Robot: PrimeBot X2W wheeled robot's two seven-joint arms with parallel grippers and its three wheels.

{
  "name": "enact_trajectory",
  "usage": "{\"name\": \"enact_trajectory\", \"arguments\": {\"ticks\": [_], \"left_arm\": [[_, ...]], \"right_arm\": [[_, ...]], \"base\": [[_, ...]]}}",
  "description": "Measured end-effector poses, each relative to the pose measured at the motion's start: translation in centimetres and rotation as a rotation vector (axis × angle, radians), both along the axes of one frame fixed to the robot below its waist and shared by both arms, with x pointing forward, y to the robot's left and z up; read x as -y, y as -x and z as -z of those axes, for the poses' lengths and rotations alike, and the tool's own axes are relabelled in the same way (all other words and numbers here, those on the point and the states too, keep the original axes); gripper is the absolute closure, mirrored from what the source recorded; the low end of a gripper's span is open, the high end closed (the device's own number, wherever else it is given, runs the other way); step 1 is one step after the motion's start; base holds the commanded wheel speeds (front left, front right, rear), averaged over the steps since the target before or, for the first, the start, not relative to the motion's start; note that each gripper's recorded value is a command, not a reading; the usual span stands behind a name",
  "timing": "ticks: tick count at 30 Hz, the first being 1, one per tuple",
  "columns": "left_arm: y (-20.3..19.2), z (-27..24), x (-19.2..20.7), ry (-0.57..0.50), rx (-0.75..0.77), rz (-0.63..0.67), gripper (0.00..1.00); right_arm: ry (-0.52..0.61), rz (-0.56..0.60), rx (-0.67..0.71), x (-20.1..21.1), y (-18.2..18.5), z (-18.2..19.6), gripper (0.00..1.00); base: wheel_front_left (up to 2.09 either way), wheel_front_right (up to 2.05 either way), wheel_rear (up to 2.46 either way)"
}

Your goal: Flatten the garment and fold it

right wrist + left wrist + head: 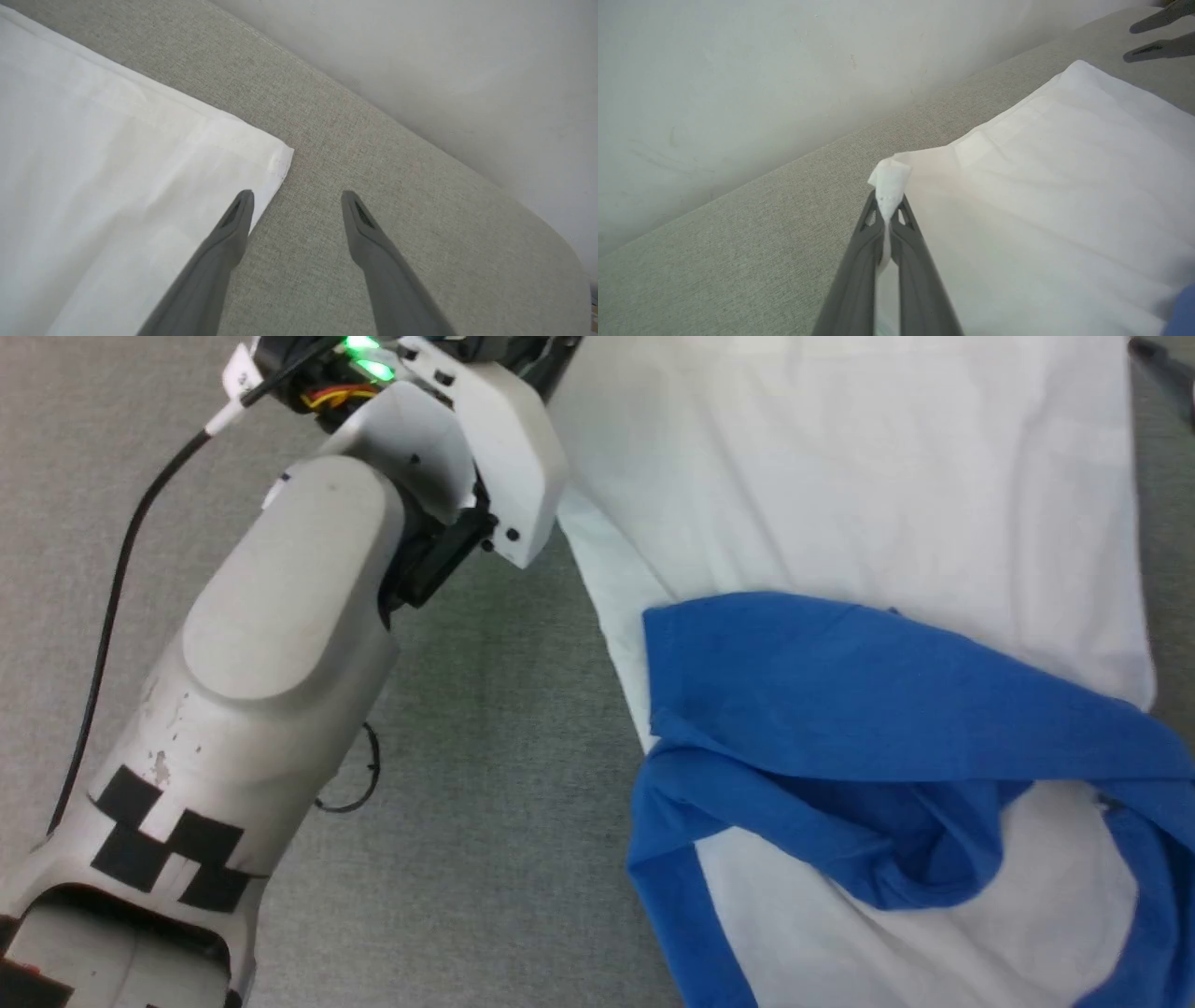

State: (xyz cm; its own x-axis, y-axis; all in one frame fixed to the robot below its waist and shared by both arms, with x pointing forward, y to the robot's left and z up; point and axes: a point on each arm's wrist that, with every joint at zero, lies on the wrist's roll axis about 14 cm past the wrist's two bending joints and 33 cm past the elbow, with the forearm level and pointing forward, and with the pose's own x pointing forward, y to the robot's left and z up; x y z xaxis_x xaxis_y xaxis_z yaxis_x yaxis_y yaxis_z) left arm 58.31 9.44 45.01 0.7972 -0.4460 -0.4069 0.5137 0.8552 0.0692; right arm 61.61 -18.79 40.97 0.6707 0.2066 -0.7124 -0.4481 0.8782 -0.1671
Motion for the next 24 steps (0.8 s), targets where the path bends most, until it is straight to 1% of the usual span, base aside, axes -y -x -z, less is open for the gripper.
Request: {"name": "enact_trajectory", "arguments": {"ticks": [7, 12, 13, 14, 15, 18, 24], "left_arm": [[0.2, 1.2, -0.9, 0.000, -0.014, -0.015, 1.00], [0.4, 2.3, -1.8, -0.011, -0.031, -0.030, 1.00], [0.4, 2.5, -1.9, -0.014, -0.034, -0.031, 1.00], [0.4, 2.6, -2.0, -0.015, -0.037, -0.033, 1.00], [0.5, 2.7, -1.9, -0.015, -0.040, -0.033, 1.00], [0.5, 2.7, -1.9, -0.009, -0.041, -0.035, 1.00], [0.3, 2.1, -2.2, 0.005, -0.020, -0.050, 1.00]], "right_arm": [[-0.008, -0.016, -0.073, -1.9, -1.5, 4.0, 0.00], [-0.007, -0.047, -0.086, -3.0, -2.2, 5.1, 0.00], [-0.005, -0.052, -0.092, -3.2, -2.1, 5.3, 0.14], [-0.005, -0.056, -0.096, -3.3, -2.0, 5.4, 0.80], [-0.004, -0.058, -0.101, -3.3, -1.9, 5.4, 1.00], [-0.003, -0.088, -0.106, -4.0, -1.5, 5.6, 1.00], [-0.036, -0.077, -0.046, -3.6, -1.5, 4.6, 1.00]], "base": [[0.00, 0.00, 0.00], [0.00, 0.00, 0.00], [0.00, 0.00, 0.00], [0.00, 0.00, 0.00], [0.00, 0.00, 0.00], [0.00, 0.00, 0.00], [0.00, 0.00, 0.00]]}}
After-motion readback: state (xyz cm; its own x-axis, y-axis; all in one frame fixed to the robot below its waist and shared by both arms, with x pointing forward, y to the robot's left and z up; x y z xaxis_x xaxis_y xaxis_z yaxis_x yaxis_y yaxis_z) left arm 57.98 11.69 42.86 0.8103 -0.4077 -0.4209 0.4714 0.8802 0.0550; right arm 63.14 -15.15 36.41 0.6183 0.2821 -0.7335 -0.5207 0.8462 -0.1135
